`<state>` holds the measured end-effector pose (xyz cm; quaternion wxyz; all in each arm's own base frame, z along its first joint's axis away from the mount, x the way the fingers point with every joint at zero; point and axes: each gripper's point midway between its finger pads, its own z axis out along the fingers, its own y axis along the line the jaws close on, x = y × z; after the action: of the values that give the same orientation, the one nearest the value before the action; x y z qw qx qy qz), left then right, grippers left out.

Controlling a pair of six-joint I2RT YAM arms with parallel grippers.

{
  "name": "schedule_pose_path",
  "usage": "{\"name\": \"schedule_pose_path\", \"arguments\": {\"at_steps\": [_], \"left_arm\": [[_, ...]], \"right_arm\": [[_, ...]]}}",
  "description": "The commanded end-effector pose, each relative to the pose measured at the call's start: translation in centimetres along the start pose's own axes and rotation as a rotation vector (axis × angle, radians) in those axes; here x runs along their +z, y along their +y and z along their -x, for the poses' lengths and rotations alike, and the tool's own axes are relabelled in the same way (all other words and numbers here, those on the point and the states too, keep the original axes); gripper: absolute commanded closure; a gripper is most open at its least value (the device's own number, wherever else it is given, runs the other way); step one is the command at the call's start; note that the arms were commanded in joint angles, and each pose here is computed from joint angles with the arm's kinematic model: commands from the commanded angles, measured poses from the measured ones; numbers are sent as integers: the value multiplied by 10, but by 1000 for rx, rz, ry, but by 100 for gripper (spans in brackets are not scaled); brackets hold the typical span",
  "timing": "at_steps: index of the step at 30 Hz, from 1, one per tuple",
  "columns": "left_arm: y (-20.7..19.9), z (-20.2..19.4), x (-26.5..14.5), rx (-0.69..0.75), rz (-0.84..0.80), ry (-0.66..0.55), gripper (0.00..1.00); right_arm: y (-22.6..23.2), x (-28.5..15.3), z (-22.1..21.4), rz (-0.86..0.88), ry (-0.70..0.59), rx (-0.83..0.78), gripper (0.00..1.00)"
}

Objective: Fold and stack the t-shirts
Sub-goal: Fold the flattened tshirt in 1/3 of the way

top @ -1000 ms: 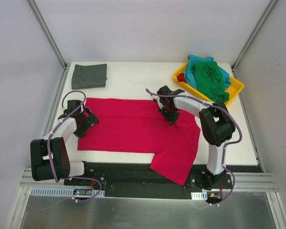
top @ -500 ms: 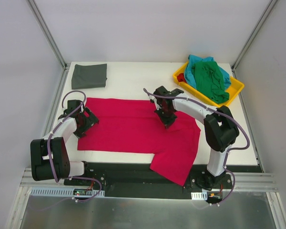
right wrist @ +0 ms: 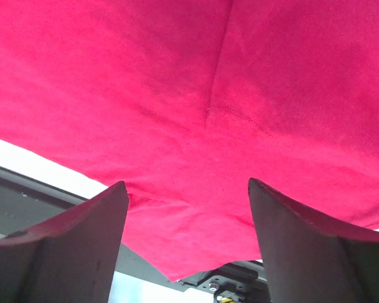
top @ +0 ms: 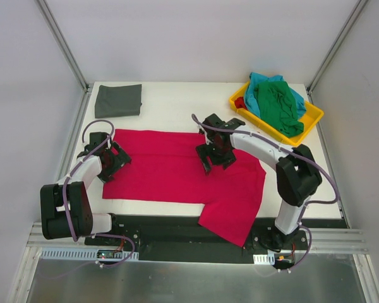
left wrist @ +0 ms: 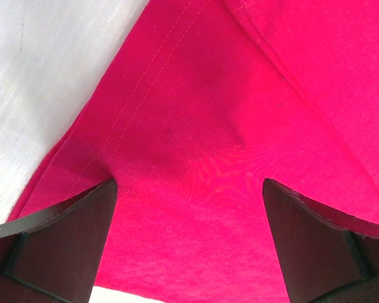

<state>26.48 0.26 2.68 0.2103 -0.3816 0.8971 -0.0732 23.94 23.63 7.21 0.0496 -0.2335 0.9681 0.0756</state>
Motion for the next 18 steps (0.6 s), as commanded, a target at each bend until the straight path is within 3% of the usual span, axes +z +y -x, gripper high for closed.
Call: {"name": "schedule_pose_path", "arguments": {"at_steps": [1, 5, 8, 12, 18], "left_arm": [[12, 3, 1, 10, 45, -23, 1], [11, 3, 0, 8, 41, -22, 1], [11, 2, 1, 7, 45, -16, 1], [12, 1, 2, 8, 48, -10, 1], [10, 1, 3, 8, 42, -5, 1]], "right_arm": [[1, -35, 14, 42, -166, 91, 11], [-32, -22, 13, 65, -190, 284, 0], [-57, -6, 15, 84, -190, 376, 4], [-81, 1, -8, -21, -156, 338, 4], [-106, -5, -35, -128, -230, 360, 3]]}}
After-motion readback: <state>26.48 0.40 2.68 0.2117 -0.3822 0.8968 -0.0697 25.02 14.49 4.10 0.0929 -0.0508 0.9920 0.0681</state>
